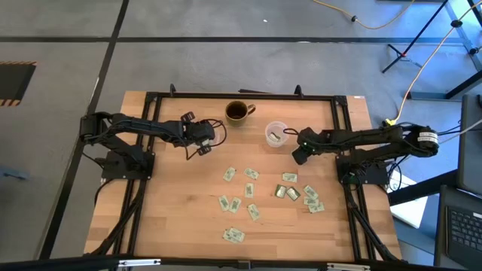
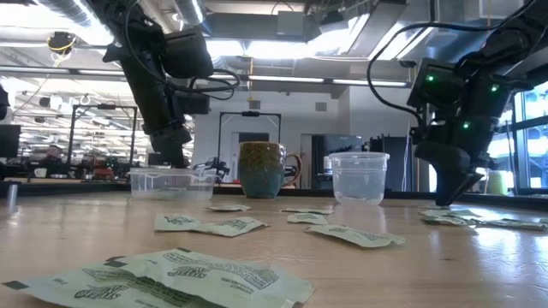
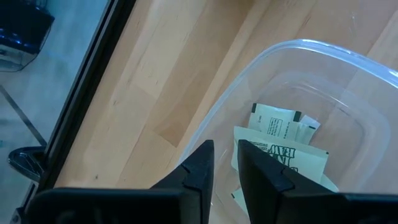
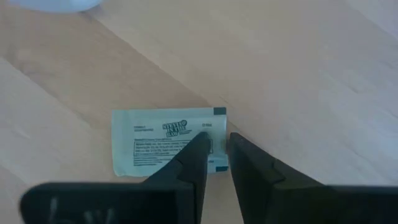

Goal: Pick and place Stevia / Truvia into bins
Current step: Put the light green stevia packet into the left transparent container

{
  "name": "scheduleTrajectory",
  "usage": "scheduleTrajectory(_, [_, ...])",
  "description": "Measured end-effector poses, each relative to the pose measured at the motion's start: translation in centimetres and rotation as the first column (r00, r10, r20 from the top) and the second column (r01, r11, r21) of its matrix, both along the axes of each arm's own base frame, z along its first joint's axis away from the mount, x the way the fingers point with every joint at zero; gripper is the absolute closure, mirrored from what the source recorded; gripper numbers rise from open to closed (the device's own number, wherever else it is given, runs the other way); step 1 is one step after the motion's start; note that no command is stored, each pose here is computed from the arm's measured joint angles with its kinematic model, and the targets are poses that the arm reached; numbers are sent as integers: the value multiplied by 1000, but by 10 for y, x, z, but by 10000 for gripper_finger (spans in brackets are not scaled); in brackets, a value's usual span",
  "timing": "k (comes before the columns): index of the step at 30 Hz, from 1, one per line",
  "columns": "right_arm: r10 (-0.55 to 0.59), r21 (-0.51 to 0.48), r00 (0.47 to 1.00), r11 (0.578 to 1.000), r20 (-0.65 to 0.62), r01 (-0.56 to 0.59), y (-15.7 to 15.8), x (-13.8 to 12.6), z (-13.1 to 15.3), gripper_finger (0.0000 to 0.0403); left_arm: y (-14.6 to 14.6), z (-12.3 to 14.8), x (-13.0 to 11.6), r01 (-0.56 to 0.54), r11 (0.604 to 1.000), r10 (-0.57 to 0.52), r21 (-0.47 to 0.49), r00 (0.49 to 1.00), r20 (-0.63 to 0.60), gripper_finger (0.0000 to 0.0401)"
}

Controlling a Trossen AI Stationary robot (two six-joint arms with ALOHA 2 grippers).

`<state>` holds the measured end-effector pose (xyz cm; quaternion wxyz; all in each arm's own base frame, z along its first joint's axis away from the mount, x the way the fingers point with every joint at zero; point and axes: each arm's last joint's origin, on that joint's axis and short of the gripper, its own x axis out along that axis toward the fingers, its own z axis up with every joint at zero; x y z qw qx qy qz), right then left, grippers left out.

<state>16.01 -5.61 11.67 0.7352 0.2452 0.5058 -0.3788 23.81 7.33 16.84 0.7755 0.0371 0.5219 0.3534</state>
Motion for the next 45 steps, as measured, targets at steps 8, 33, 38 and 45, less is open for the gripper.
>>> scheduleTrajectory(8, [1,1,1000,1000,13,-1,0,-1,1,397,0,0,0,1,1000,-1,-2,1000,0,337])
scheduleTrajectory(33, [103,126,992,986,72,-111,0,17,26,403,-1,0,0,26,999,-26,-27,1000,-1,338])
scheduleTrajectory(38, [203,198,966,952,160,-233,9,30,39,403,-2,0,3,105,993,-105,-55,994,-10,339])
scheduleTrajectory(45, [318,139,912,922,260,-361,27,54,69,403,-12,3,13,331,943,-330,15,943,-51,325])
